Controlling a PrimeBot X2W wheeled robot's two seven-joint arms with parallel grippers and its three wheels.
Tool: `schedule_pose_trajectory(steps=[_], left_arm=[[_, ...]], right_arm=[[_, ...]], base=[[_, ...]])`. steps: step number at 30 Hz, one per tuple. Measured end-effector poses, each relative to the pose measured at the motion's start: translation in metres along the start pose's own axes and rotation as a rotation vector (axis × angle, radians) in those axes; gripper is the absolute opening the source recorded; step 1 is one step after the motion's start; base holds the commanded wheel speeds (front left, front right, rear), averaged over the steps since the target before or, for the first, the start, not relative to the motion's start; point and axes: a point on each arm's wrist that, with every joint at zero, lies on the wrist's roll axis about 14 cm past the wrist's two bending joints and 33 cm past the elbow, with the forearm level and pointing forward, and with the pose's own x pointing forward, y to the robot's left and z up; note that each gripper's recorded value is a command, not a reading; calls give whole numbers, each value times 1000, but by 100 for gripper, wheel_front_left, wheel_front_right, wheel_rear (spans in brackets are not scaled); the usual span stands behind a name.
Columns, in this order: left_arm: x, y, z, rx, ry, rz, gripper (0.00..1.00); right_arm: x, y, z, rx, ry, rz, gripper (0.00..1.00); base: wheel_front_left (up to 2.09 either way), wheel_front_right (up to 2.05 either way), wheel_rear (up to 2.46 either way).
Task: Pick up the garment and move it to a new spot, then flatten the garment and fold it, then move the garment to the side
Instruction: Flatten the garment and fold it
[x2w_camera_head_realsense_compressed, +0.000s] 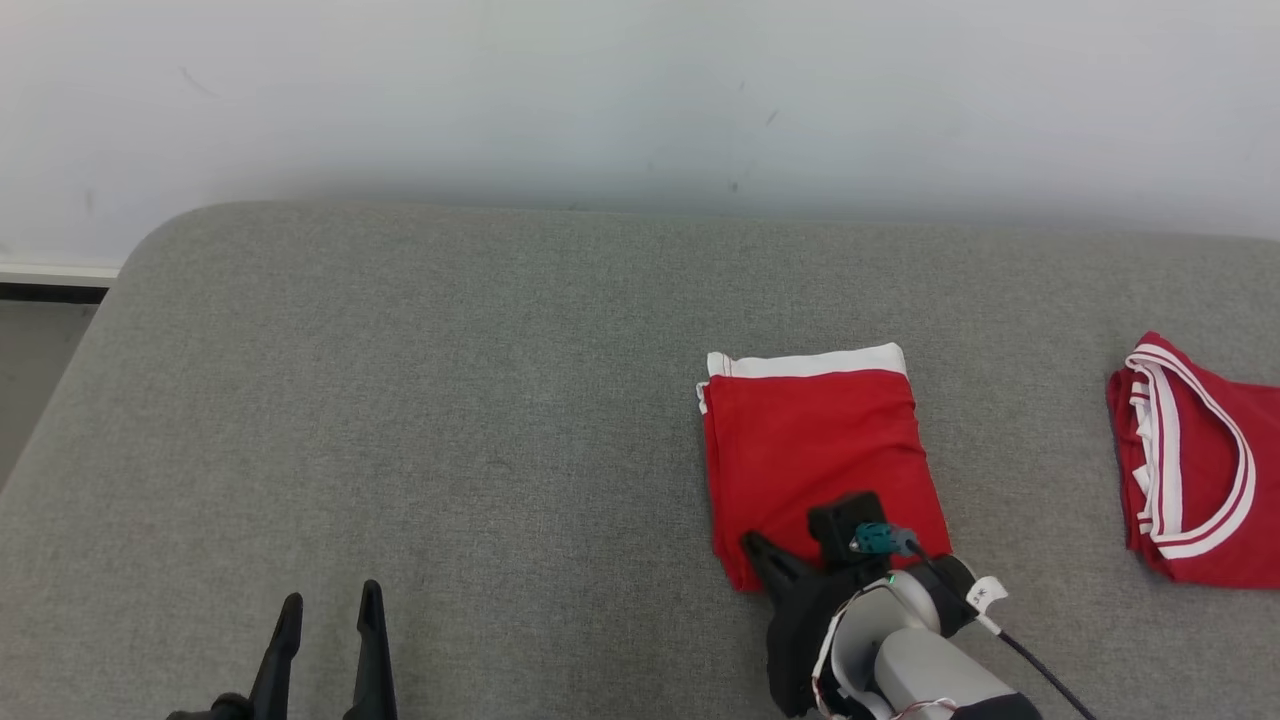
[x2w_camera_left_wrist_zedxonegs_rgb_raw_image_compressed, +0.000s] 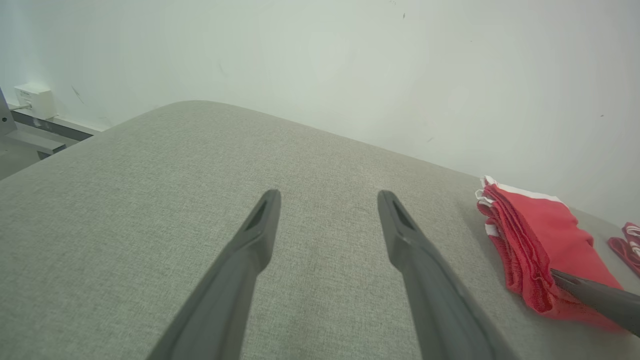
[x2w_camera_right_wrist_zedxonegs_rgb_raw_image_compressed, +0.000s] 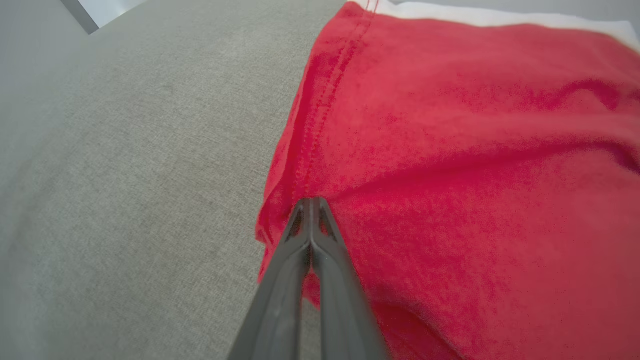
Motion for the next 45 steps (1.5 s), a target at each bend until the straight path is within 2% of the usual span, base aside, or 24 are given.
schedule_pose_trajectory(steps=[3, 7, 13, 14, 15, 16, 20, 23, 28, 37, 45], left_arm=[[1, 0, 2, 1, -7, -3, 100], [1, 0, 2, 2, -8, -3, 100], [0, -1, 6, 1, -20, -9, 100], [0, -1, 6, 2, -20, -9, 100], [-1, 0, 6, 3, -19, -3, 100], [-1, 1, 6, 4, -20, -1, 100], [3, -2, 12, 6, -42, -8, 100], [6, -4, 18, 4, -60, -11, 100], [9, -12, 22, 12, -73, -33, 100], [16, -27, 25, 65, -85, -83, 100], [17, -33, 19, 90, -66, -133, 100]], right_arm=[[0, 22, -5, 6, 11, 61, 0], [-1, 56, 11, 72, -45, 159, 0], [-10, 51, 55, 205, -241, 145, 0], [-13, 45, 61, 214, -273, 129, 27], [-16, 39, 67, 217, -308, 110, 97], [-19, 32, 72, 215, -340, 89, 100], [-41, -16, 89, 171, -444, -45, 100], [-66, -57, 88, 175, -492, -169, 100], [-104, -88, 85, 150, -560, -298, 100], [-142, -97, 50, 106, -521, -389, 100], [-158, -83, 36, 80, -509, -379, 100]], base=[[0, 0, 0], [0, 0, 0], [0, 0, 0], [0, 0, 0], [0, 0, 0], [0, 0, 0], [0, 0, 0], [0, 0, 0], [0, 0, 0], [0, 0, 0], [0, 0, 0]])
